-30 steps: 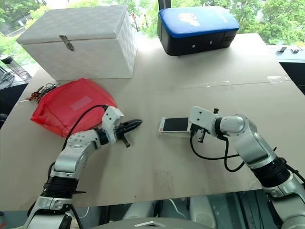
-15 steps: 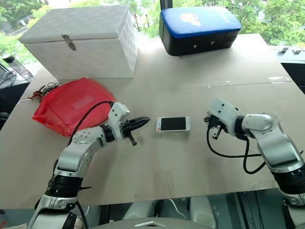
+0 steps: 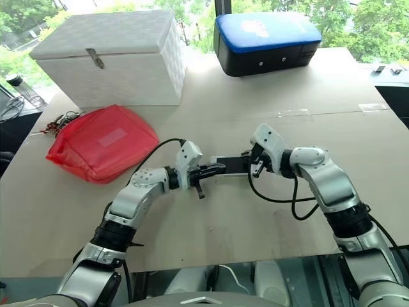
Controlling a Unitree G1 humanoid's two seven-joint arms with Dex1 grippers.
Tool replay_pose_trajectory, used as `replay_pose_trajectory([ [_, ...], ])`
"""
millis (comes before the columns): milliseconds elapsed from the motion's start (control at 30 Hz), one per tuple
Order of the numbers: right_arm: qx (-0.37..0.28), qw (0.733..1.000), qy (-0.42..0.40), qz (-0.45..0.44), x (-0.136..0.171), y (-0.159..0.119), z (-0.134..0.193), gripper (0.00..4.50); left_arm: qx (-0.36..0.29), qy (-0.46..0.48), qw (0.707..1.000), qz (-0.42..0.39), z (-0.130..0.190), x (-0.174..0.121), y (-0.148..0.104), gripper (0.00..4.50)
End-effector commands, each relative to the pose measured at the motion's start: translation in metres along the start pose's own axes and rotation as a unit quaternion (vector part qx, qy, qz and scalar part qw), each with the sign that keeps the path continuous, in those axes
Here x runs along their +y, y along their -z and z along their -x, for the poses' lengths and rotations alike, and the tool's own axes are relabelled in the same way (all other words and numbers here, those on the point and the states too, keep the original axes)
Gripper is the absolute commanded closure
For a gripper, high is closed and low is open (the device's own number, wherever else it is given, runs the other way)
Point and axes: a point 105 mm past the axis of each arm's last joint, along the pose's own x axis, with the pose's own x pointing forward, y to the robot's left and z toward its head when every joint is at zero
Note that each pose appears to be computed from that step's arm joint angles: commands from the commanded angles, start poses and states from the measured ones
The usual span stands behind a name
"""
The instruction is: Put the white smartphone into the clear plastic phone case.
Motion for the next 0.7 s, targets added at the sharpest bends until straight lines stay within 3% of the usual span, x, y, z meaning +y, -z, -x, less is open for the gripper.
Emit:
replay_pose_trajectory([
  [33, 0.083, 0.996, -0.03, -0.026, -0.005, 0.035, -0.011, 4.5, 0.049, -0.014, 0.998, 0.021, 0.002, 0.001, 0.03, 4.48],
  [167, 0.2, 0.979, -0.044, -0.017, -0.012, 0.084, -0.009, 4.5, 0.045, -0.022, 0.998, 0.024, 0.0, 0.0, 0.031, 4.48],
  [500, 0.277, 0.947, -0.157, -0.032, 0.012, 0.113, -0.013, 4.5, 0.043, -0.042, 0.998, 0.031, -0.003, 0.0, 0.034, 4.48],
  [700, 0.311, 0.935, -0.162, -0.05, 0.015, 0.135, -0.016, 4.5, 0.044, -0.038, 0.998, 0.03, -0.008, -0.004, 0.036, 4.48],
])
